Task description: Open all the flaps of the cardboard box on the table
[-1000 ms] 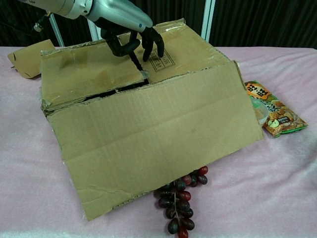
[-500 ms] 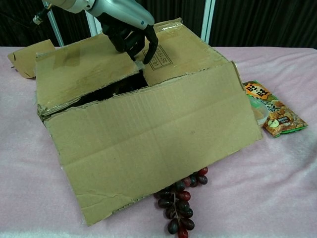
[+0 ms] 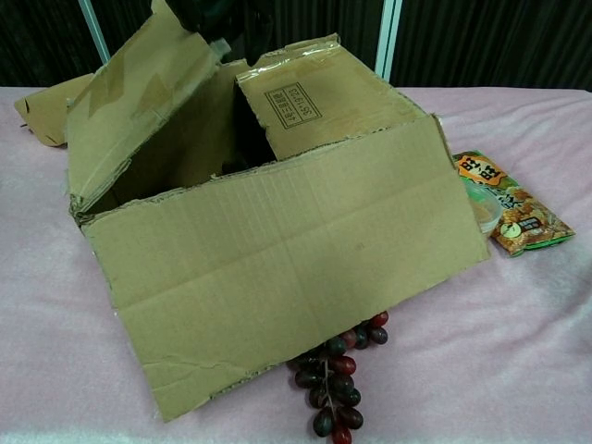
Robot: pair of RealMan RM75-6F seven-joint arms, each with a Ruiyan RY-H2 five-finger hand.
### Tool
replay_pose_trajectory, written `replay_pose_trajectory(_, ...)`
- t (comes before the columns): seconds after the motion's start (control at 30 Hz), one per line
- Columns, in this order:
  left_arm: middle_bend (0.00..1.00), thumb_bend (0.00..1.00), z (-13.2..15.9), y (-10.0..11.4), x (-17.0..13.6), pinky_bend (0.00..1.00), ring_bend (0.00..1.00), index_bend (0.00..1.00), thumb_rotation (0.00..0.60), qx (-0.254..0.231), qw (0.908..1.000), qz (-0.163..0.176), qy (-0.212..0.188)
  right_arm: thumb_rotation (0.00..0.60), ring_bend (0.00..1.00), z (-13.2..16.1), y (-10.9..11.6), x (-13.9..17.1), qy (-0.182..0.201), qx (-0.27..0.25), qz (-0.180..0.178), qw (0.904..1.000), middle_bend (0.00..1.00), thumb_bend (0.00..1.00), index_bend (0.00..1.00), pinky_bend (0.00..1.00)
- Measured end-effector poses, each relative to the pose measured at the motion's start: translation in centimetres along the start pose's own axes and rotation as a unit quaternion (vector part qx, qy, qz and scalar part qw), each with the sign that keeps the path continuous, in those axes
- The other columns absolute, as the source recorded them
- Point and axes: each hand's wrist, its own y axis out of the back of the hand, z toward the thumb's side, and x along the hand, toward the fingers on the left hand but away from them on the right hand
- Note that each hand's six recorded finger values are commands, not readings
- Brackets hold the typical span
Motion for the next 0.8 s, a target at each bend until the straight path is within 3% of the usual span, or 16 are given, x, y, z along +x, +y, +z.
replay_pose_trajectory(0.43,0.59,1.00,-1.9,1.2,-6.7,0.53,0.46,0.36,0.600,-0.011,0.9996,-0.001,0.024,0.600,0.00,0.3,-0.1,0.1,0.005,-0.002,0.003,1.0000,0.00,0.19,0.00,0.25)
replay_pose_trajectory(0.8,0.59,1.00,-3.6,-0.7,-12.8,0.53,0.46,0.35,0.600,-0.018,0.9978,-0.012,0.062,0.600,0.00,0.3,-0.3,0.1,0.004,-0.004,0.008,1.0000,0.00,0.19,0.00,0.25)
